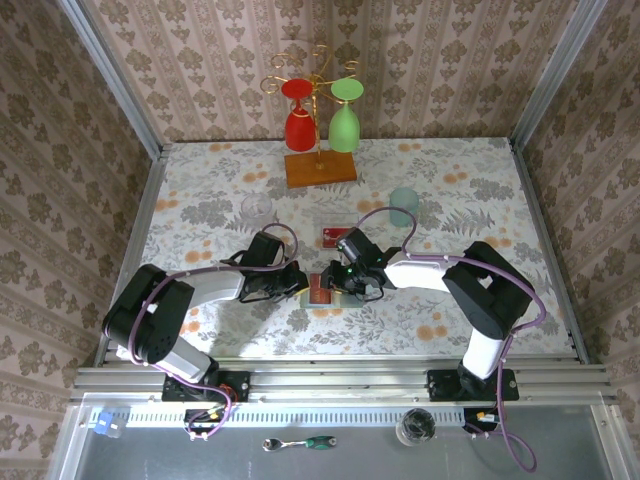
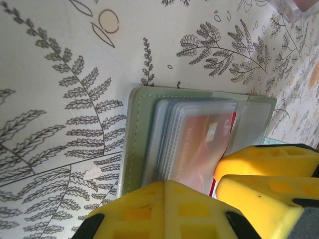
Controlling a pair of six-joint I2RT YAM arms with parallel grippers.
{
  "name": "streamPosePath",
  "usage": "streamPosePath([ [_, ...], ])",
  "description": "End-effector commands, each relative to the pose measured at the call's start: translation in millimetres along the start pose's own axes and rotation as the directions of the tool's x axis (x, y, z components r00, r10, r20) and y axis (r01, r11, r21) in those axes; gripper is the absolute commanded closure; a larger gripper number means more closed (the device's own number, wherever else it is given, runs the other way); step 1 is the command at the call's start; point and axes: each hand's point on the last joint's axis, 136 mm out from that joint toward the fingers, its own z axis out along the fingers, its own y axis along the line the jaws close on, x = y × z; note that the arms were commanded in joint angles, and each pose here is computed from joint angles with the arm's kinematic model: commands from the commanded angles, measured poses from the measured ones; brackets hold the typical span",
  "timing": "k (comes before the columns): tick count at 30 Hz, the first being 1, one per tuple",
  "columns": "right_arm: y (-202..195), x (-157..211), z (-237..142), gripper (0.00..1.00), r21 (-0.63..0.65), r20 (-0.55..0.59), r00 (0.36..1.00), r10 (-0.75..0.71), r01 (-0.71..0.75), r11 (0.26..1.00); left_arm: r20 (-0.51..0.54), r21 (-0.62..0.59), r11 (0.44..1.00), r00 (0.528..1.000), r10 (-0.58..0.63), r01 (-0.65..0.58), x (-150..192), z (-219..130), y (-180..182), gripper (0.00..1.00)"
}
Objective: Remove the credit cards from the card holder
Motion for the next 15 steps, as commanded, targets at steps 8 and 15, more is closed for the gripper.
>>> streamPosePath([
  [8, -26.6, 3.1, -2.6, 0.74, 0.121, 0.004, 1.000, -0.003, 0.003, 0.993, -0.015, -0.041, 0.999, 0.999, -0.029, 0.029, 6.1, 2.5, 13.3, 0.97],
  [15, -24.4, 1.7, -7.9, 0.71, 0.125, 0.010, 1.000, -0.019, 0.017, 0.992, -0.018, -0.040, 0.999, 0.999, -0.029, 0.029, 6.3, 3.2, 13.2, 0.97],
])
